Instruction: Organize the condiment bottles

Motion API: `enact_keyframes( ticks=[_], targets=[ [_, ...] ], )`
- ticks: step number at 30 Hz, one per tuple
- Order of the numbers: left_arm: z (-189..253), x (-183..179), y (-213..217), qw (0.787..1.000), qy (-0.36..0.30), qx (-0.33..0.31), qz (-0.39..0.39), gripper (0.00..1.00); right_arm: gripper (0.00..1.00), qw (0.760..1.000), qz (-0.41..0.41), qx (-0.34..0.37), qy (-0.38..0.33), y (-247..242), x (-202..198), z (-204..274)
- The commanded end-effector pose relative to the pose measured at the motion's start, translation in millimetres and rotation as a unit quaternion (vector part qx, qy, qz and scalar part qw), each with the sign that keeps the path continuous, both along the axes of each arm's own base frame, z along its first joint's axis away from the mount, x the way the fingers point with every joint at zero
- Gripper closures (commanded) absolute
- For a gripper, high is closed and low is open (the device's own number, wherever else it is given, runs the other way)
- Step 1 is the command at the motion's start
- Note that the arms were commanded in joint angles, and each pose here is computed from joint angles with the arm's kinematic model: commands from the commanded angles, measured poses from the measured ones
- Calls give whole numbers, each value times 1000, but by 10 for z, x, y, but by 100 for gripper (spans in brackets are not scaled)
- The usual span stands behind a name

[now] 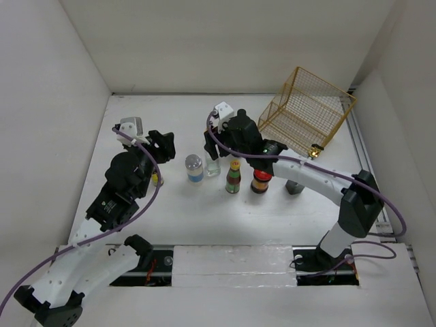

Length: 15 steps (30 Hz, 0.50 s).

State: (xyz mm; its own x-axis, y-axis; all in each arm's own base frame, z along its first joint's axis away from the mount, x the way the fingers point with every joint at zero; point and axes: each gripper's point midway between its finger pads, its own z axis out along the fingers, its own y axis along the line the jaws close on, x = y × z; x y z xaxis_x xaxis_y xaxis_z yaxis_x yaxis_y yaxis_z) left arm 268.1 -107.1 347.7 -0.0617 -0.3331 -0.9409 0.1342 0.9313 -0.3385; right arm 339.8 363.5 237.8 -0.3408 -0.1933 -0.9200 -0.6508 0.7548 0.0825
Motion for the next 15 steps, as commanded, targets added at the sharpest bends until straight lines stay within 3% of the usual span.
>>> enact_keyframes(
  ticks=[1, 11, 15],
  targets=[
    [122, 5, 24, 1000, -24, -19, 6, 49, 30, 996, -12, 56, -67, 153, 204, 437],
    [78, 24, -28, 1000, -20, -17, -4, 49, 30, 986, -45, 113, -113, 191, 369, 506],
    [78, 20, -44, 1000, -20, -17, -9, 49, 44, 987, -45, 109, -110, 203, 380, 431]
  ],
)
